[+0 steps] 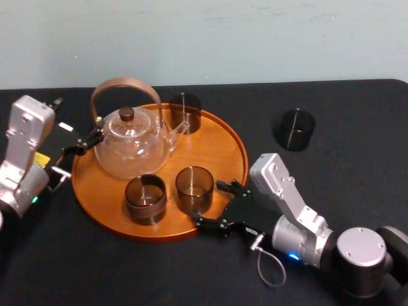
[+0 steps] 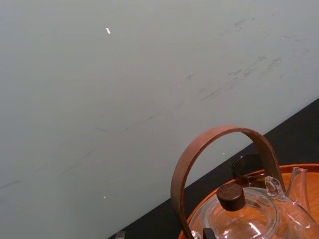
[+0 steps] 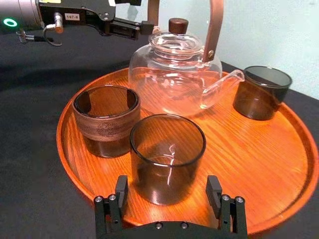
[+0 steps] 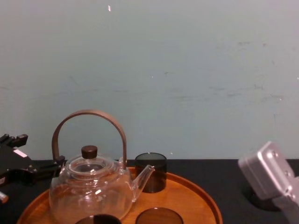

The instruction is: Pick up the glass from the table and place it on the tray.

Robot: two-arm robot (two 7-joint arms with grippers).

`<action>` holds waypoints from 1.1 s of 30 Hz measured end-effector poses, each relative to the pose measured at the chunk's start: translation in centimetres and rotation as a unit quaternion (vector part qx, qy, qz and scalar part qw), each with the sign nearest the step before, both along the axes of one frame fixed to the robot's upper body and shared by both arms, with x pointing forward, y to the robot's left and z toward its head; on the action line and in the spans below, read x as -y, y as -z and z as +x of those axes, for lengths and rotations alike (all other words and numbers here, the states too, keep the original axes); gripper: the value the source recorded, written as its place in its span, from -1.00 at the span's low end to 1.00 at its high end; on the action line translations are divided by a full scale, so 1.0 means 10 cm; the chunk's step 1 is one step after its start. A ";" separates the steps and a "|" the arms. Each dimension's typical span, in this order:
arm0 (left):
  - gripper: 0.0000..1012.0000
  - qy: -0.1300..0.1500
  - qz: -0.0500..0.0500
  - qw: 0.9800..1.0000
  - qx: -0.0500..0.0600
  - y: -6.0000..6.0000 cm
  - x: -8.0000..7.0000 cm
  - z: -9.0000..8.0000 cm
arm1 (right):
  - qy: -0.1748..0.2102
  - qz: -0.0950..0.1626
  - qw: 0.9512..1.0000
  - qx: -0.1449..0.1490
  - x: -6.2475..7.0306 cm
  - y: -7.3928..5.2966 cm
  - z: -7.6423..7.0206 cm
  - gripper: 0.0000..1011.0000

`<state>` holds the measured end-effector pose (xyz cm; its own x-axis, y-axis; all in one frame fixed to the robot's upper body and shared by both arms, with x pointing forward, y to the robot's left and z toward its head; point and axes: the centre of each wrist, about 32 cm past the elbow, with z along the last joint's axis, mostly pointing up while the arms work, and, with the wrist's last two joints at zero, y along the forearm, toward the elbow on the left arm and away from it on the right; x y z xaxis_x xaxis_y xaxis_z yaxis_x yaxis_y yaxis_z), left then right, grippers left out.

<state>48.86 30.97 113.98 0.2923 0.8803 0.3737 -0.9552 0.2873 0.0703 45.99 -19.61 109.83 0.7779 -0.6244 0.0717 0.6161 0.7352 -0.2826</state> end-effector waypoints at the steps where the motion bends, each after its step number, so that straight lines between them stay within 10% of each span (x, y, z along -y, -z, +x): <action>1: 1.00 0.000 0.000 1.000 0.000 0.00 0.00 0.00 | 0.001 0.000 1.000 0.001 0.01 -0.01 -0.02 0.98; 33: 1.00 0.000 0.000 1.000 0.000 0.00 0.00 0.00 | 0.128 0.003 0.991 0.035 0.77 -0.16 -0.34 0.98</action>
